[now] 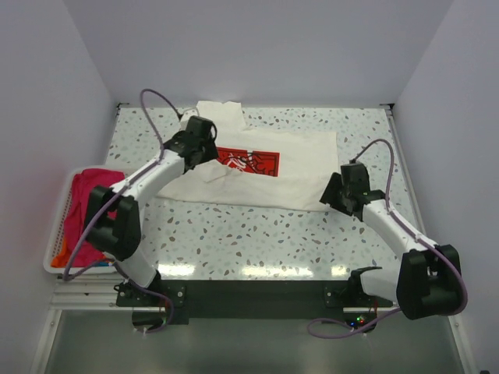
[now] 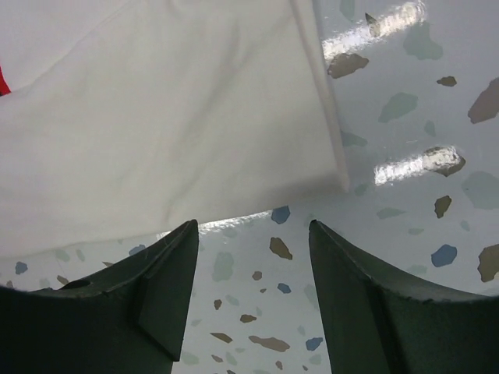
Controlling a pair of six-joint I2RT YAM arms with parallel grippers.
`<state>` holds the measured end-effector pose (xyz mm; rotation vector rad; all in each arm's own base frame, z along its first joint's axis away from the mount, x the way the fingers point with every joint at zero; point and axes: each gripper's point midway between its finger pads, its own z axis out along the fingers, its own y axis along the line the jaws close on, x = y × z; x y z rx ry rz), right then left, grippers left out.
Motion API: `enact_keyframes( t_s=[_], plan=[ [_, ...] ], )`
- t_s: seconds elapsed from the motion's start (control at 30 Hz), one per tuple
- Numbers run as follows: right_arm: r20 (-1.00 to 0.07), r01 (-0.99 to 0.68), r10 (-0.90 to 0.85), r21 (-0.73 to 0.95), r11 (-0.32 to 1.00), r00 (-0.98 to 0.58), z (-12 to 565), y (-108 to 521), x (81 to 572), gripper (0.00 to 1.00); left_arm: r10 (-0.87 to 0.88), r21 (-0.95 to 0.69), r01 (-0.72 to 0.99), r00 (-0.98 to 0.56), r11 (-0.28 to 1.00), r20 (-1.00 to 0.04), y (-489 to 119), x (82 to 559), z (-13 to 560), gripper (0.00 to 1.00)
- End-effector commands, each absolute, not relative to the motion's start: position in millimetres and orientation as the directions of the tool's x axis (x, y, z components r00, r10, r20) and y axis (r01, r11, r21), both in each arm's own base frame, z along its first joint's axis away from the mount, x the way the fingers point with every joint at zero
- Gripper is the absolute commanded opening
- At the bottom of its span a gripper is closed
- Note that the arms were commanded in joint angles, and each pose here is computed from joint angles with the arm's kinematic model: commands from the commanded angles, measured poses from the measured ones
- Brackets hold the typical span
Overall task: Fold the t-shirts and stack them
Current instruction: Fold the tshirt
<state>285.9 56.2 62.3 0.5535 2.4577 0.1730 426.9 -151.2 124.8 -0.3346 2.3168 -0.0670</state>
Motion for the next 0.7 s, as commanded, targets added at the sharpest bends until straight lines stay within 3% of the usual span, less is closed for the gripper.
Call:
enact_keyframes(
  t_s=[0.0,0.23,0.67],
  plan=[
    [-0.501,0.417,0.504,0.283,0.864,-0.704,56,47,274,0.62,-0.425,-0.179,-0.438,-0.566,0.881,-0.706,-94,394,139,0.64],
    [-0.479,0.474,0.564,0.307,0.825,-0.673,48,42,269,0.62,-0.582,-0.184,-0.614,-0.548,0.768,-0.601,-29,331,73,0.62],
    [-0.457,0.528,0.604,0.297,0.796,-0.653,23,38,284,0.57,-0.676,-0.208,-0.707,-0.483,0.676,-0.557,0,330,37,0.63]
  ],
)
